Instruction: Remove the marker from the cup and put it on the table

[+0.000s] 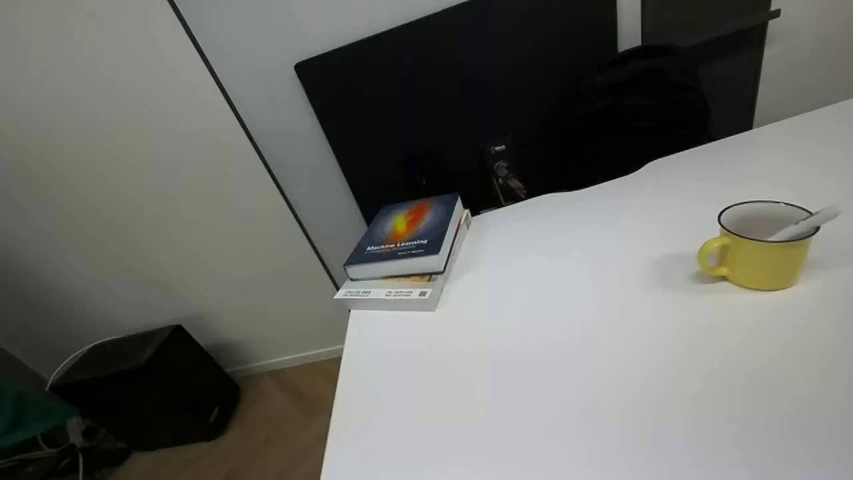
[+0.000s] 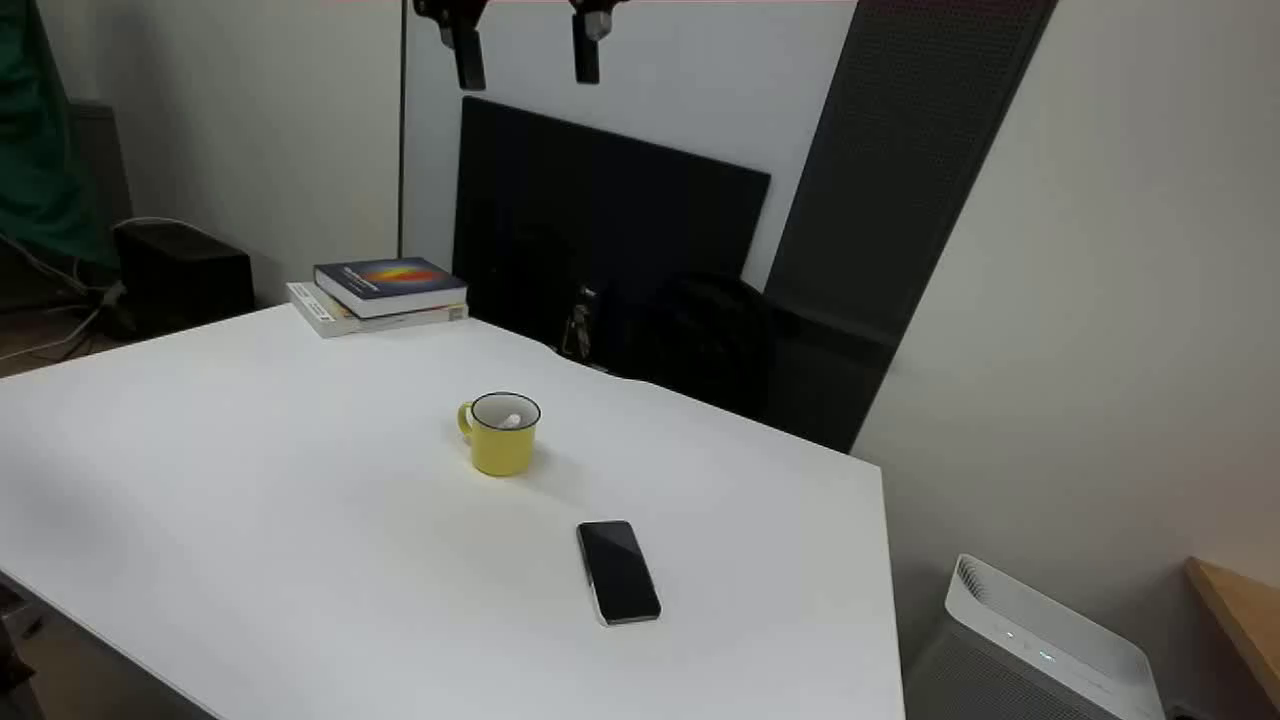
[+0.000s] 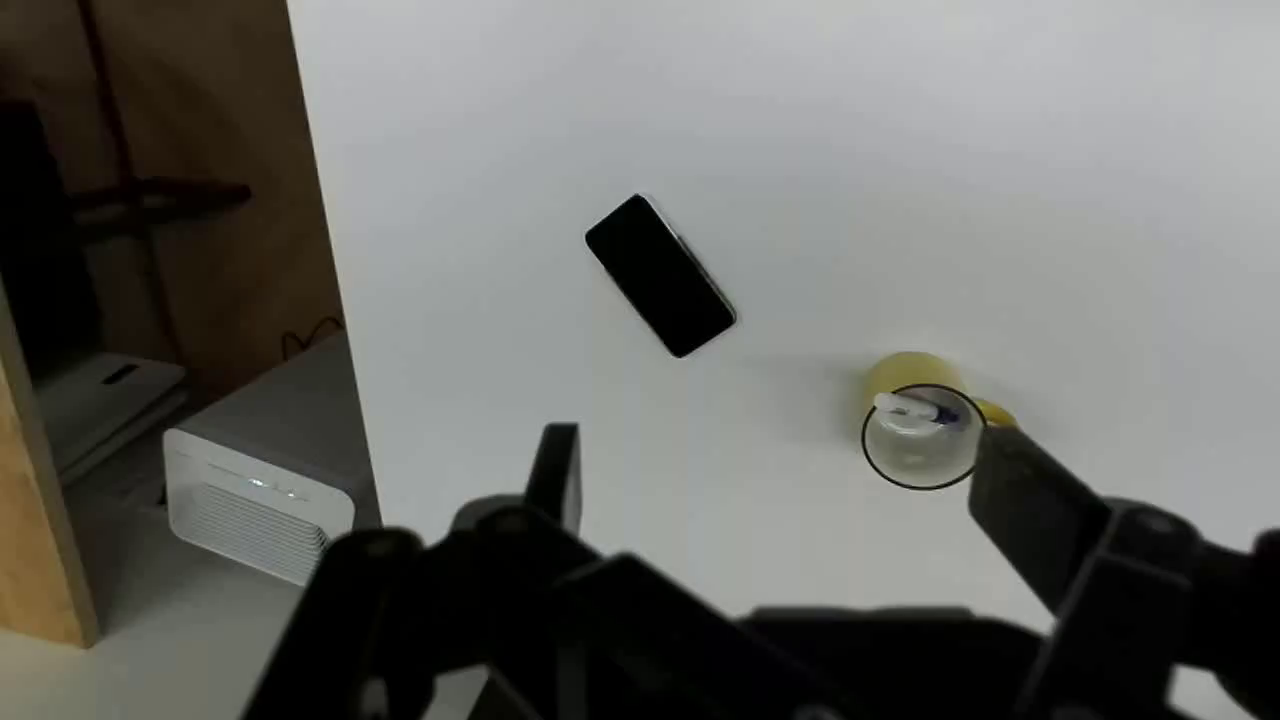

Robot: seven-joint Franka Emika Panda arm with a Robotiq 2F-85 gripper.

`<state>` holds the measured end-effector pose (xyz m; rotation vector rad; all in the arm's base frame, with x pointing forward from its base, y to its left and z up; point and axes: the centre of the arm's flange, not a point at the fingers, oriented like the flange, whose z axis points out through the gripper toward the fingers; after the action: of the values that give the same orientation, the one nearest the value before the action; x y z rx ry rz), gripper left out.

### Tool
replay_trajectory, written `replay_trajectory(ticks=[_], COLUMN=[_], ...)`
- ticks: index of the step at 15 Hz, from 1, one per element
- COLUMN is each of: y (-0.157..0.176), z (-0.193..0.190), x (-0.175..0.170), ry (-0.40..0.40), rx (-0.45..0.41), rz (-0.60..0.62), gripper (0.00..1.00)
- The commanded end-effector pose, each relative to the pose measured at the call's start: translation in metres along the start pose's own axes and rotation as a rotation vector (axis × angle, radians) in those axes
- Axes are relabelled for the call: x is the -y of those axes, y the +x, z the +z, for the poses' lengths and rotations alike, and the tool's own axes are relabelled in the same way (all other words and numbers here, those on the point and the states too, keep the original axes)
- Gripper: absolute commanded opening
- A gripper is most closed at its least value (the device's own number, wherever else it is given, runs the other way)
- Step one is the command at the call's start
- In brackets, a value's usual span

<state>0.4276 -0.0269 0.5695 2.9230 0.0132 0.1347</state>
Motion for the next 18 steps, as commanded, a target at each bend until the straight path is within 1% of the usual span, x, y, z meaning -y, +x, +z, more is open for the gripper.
replay_trajectory(ticks=[1, 13, 15, 16, 18], y=[0.000, 0.001, 0.011, 0.015, 0.024], z=[0.000, 0.002, 0.023, 0.035, 0.071], x=[0.000, 0.002, 0.013, 0.017, 0.032], ry=[0.000, 0.001, 0.008, 0.028, 0.061], rx=[-0.001, -0.002, 0.055, 0.085, 0.168], rz=[0.000, -0.003, -0.046, -0.074, -0.166], gripper=[1.00, 1.00, 1.00, 1.00, 1.00])
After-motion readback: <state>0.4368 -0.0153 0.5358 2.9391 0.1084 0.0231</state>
